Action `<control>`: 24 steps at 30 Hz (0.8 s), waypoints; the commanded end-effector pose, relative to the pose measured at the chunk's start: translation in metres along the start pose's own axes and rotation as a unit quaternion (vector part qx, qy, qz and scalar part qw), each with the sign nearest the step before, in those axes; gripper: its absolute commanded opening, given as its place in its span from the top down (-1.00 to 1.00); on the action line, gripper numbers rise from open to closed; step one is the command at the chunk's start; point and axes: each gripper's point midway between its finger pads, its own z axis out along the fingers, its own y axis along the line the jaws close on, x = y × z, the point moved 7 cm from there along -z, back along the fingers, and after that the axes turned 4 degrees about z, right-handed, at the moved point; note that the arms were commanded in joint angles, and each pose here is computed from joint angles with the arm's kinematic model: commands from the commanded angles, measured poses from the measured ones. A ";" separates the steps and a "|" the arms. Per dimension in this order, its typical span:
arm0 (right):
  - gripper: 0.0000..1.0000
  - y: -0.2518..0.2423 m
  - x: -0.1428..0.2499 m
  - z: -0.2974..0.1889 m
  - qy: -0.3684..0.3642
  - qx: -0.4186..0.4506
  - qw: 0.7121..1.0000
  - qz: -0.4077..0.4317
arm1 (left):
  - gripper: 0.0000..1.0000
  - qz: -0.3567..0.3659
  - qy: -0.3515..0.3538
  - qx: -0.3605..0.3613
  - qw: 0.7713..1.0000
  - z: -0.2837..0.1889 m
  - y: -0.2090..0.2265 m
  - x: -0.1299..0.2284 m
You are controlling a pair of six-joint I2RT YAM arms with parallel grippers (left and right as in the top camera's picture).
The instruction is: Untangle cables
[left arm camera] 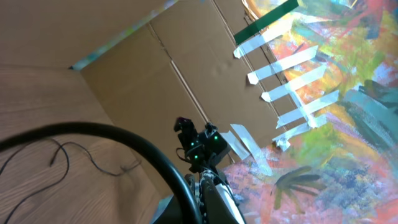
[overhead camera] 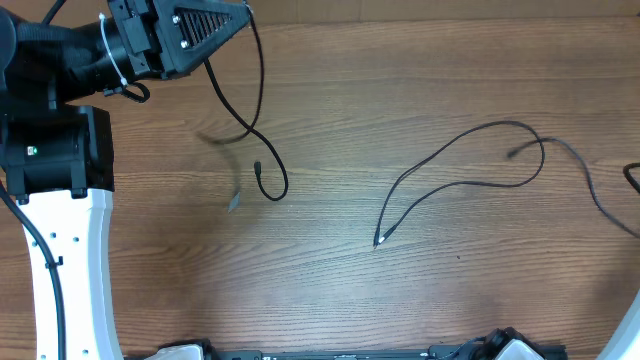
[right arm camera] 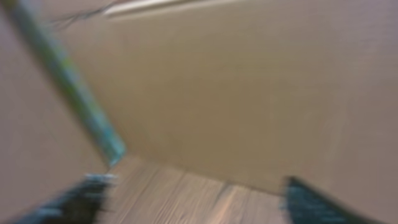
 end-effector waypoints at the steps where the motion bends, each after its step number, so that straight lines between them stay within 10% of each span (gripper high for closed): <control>1: -1.00 0.039 0.007 -0.010 0.054 -0.173 0.983 -0.011 | 0.92 0.039 0.012 0.008 0.999 -0.002 -0.019 0.006; 13: -1.00 0.106 0.081 -0.053 0.239 -0.335 0.911 -0.042 | 0.88 0.072 0.049 0.019 0.996 -0.002 -0.020 0.014; 24: -1.00 0.110 0.184 -0.062 0.466 -0.209 0.859 -0.026 | 0.73 0.072 0.089 0.030 0.993 -0.003 -0.022 0.022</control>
